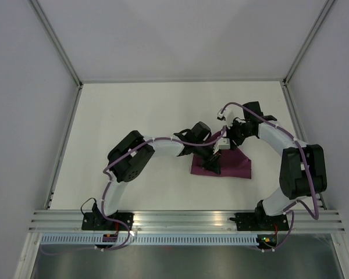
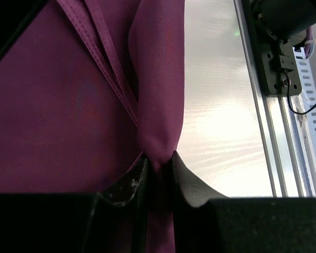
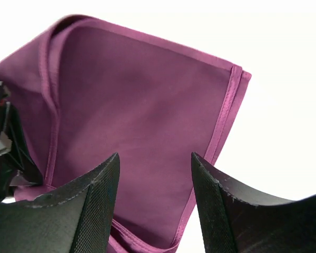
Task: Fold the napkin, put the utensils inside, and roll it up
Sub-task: Roll the napkin with the utensil
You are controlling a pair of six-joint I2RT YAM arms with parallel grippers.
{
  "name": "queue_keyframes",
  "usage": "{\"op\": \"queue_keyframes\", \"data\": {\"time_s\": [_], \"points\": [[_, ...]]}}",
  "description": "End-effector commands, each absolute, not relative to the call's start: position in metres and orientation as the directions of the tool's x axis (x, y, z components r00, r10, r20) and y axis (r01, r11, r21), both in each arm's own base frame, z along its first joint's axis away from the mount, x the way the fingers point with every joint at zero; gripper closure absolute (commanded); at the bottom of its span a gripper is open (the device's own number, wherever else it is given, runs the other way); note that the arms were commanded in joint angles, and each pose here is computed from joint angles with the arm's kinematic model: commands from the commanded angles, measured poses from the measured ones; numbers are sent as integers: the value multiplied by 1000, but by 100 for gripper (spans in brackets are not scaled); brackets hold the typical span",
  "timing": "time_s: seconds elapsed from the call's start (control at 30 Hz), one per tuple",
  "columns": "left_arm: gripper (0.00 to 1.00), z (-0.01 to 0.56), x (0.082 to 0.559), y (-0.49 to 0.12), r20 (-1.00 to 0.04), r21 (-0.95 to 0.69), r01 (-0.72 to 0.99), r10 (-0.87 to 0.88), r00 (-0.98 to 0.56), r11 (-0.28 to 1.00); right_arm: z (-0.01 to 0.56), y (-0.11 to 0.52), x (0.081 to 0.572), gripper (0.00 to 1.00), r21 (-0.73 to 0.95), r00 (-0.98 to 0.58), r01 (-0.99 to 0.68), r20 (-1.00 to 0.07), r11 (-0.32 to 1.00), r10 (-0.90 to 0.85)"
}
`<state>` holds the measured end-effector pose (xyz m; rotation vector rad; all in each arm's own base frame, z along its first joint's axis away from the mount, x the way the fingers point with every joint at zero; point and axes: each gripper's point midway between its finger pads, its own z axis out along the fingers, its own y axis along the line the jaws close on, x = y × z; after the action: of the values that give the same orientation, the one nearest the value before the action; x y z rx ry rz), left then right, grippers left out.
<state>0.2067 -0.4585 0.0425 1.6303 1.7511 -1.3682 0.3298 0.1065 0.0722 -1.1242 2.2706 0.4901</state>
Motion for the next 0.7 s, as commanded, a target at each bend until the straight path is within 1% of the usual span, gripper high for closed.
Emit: {"op": "queue_keyframes", "data": {"time_s": [0.0, 0.13, 0.17, 0.23, 0.3, 0.47, 0.53, 0.6, 0.67], "points": [[98, -21, 200, -395, -483, -641, 748, 669, -565, 169, 80, 99, 342, 38, 91, -532, -775, -629, 625, -567], [98, -20, 198, -395, -489, -626, 760, 673, -555, 172, 67, 88, 358, 38, 49, -561, -736, -602, 675, -568], [98, -20, 197, -396, -488, -625, 762, 675, -553, 172, 60, 84, 362, 38, 56, -589, -714, -588, 698, -555], [98, -21, 198, -396, -491, -613, 770, 677, -547, 177, 59, 83, 372, 38, 52, -588, -712, -590, 701, -553], [98, -20, 200, -397, -494, -604, 775, 676, -546, 185, 50, 76, 379, 38, 71, -622, -686, -575, 724, -532], [98, -20, 204, -398, -489, -588, 780, 674, -554, 215, 70, 67, 396, 40, 91, -608, -683, -620, 725, -496], [98, -24, 204, -397, -471, -592, 774, 682, -560, 226, 81, 73, 389, 40, 113, -580, -722, -637, 683, -508], [98, -28, 205, -397, -438, -598, 762, 695, -571, 249, 94, 66, 378, 41, 114, -558, -734, -664, 670, -498], [98, -28, 206, -398, -410, -610, 748, 703, -581, 261, 115, 69, 367, 40, 69, -493, -763, -705, 643, -509]]}}
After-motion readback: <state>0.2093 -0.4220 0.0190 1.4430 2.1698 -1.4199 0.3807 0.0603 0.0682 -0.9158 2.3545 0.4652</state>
